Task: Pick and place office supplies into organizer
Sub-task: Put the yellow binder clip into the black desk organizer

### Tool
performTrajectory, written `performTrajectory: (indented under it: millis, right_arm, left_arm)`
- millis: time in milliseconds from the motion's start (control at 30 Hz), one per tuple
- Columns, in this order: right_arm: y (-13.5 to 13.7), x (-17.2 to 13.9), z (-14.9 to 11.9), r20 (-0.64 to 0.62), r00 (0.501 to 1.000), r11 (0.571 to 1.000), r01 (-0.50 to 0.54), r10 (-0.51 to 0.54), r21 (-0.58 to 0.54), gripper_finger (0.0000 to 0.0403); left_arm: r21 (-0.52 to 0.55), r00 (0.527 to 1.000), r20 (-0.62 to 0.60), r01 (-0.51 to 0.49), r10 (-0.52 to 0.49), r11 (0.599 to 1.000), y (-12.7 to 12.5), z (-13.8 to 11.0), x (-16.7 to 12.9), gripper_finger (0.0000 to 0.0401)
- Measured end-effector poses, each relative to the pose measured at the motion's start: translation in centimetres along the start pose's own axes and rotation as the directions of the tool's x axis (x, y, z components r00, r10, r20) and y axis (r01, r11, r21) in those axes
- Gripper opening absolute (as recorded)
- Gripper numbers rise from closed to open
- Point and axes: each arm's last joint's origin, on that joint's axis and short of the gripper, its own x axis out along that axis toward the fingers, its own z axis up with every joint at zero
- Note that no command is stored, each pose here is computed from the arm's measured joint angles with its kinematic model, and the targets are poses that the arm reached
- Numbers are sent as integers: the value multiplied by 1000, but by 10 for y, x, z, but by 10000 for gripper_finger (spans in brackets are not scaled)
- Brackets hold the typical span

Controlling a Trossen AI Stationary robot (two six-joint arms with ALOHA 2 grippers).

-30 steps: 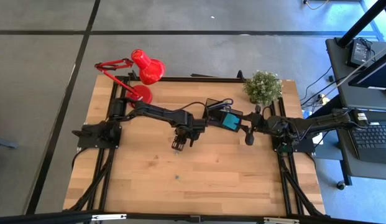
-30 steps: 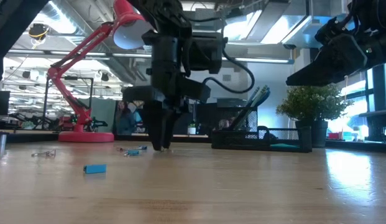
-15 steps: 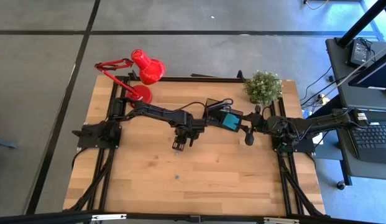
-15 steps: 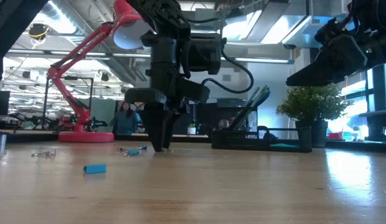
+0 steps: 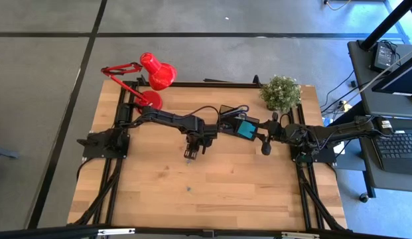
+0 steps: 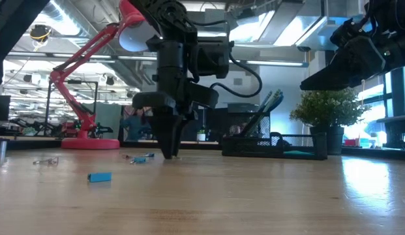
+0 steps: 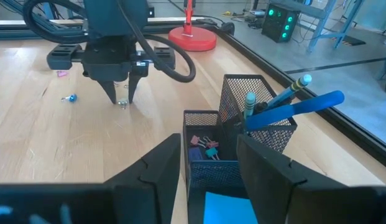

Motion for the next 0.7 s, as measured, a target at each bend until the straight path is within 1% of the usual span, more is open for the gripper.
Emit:
performTrajectory:
  millis: [233,367,600,700]
  right_arm:
    - [0,0,0,1,1000,1000,1,-1,0,162]
    - [0,0,0,1,1000,1000,0,0,-2,162]
    - [0,0,0,0,1000,1000,1,-1,-6,162]
    - [0,0,0,1,1000,1000,0,0,-24,162]
  left_arm:
    - [3,1000,2,-2,2,1000,0,0,0,80]
    - [34,1000,7,-4,4,999,0,0,1,65]
    - [55,1000,14,-5,5,998,0,1,0,57]
    - [75,999,35,-13,10,997,1,1,-5,57]
